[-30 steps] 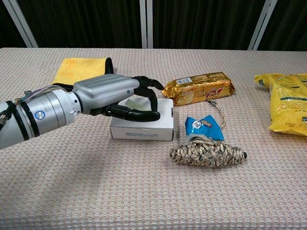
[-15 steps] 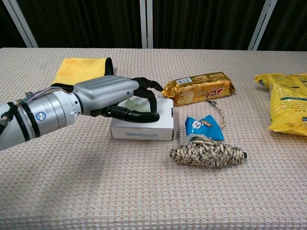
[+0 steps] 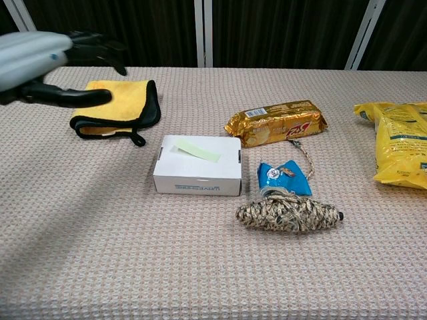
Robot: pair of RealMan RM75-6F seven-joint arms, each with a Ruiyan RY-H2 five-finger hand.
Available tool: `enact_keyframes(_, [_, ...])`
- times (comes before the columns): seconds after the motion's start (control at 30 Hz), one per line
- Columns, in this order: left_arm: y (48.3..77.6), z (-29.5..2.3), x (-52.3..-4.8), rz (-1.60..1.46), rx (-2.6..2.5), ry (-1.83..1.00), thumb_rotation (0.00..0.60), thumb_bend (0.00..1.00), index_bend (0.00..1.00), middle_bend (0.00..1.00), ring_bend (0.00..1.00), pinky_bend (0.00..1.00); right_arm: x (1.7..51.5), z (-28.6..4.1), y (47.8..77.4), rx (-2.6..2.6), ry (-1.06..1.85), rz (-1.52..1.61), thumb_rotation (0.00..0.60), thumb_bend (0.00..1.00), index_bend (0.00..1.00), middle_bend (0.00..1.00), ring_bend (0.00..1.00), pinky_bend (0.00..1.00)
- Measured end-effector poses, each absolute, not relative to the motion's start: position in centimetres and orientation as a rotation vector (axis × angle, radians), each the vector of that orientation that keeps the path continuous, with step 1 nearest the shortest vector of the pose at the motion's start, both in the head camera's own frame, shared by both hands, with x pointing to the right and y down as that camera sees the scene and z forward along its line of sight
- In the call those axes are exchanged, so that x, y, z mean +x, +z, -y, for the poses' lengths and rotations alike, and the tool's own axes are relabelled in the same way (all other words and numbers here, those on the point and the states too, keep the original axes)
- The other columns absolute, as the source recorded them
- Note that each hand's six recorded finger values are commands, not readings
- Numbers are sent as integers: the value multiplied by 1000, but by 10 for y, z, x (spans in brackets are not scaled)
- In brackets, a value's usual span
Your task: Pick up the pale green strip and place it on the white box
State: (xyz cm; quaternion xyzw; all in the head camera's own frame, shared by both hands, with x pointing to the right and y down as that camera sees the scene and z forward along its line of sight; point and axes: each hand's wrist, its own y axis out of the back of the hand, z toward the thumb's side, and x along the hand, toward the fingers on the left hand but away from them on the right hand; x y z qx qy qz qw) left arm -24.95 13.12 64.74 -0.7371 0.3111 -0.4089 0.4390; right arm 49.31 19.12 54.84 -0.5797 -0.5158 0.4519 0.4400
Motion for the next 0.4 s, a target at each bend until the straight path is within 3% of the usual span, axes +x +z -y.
enact_keyframes(0.27, [633, -188, -391, -905, -1582, -1304, 100, 0, 166, 62, 0, 122, 521, -207, 569, -1351, 1453, 1114, 600, 209, 0, 0, 0, 0])
enact_keyframes(0.4, [630, -212, -431, -944, -1559, -1399, 101, 0, 162, 60, 0, 122, 530, -217, 576, -1343, 1554, 1070, 600, 209, 0, 0, 0, 0])
